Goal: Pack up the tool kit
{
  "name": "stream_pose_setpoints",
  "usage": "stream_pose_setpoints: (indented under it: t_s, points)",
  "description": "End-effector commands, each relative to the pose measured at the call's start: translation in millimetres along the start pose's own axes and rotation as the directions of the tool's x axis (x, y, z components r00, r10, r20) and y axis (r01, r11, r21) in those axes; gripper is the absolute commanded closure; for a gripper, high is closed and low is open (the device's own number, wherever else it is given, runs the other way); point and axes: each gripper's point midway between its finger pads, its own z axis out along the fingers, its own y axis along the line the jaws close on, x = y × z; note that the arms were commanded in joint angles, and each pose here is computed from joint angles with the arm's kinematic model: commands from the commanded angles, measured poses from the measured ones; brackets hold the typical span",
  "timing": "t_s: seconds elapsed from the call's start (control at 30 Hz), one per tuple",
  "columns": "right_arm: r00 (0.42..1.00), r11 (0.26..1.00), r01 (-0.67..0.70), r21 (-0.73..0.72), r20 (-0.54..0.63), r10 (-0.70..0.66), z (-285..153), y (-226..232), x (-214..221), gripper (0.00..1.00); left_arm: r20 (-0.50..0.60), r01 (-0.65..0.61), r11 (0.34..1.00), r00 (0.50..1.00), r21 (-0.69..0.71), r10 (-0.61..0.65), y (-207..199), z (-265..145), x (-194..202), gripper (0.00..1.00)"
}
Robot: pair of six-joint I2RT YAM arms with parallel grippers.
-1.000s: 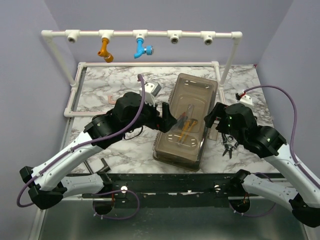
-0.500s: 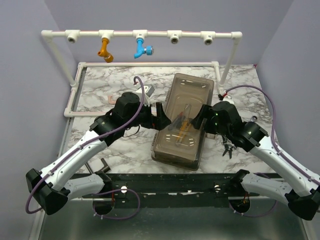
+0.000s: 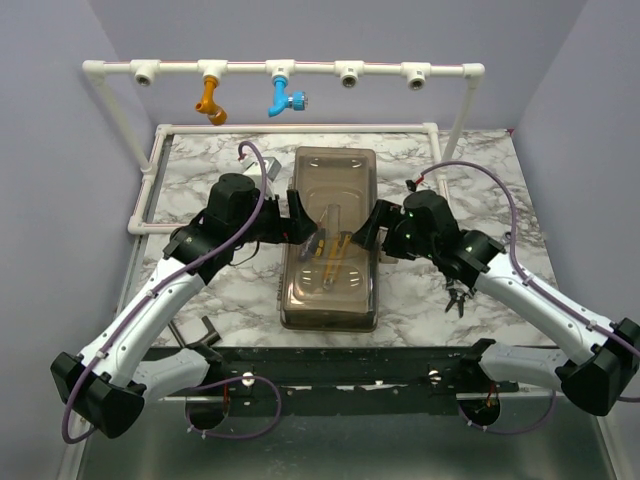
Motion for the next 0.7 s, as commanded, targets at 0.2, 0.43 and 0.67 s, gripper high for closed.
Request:
stream_pose_setpoints:
  t_s: [0.2,0.43,0.67]
  points:
    - [0.971,0.922,0.082,0.378,0.179,-0.16,-49,-66,-53,0.08,0.011,0.016,0.996,1.0,-0.087,-0.015,28,-2,-8,0.09]
    - [0.969,0.832,0.051,0.553,0.176,-0.177,-46,-123,-52,0.08,0.001,0.019,0.997,1.0,-0.074,-0.019,27,6,-12,0.1]
    - [0.985,0.787,-0.025,0.617,0.151,-0.087,-30,-182,-38,0.11,0.001,0.005,0.998,1.0,-0.066,-0.005,25,10,-18,0.1]
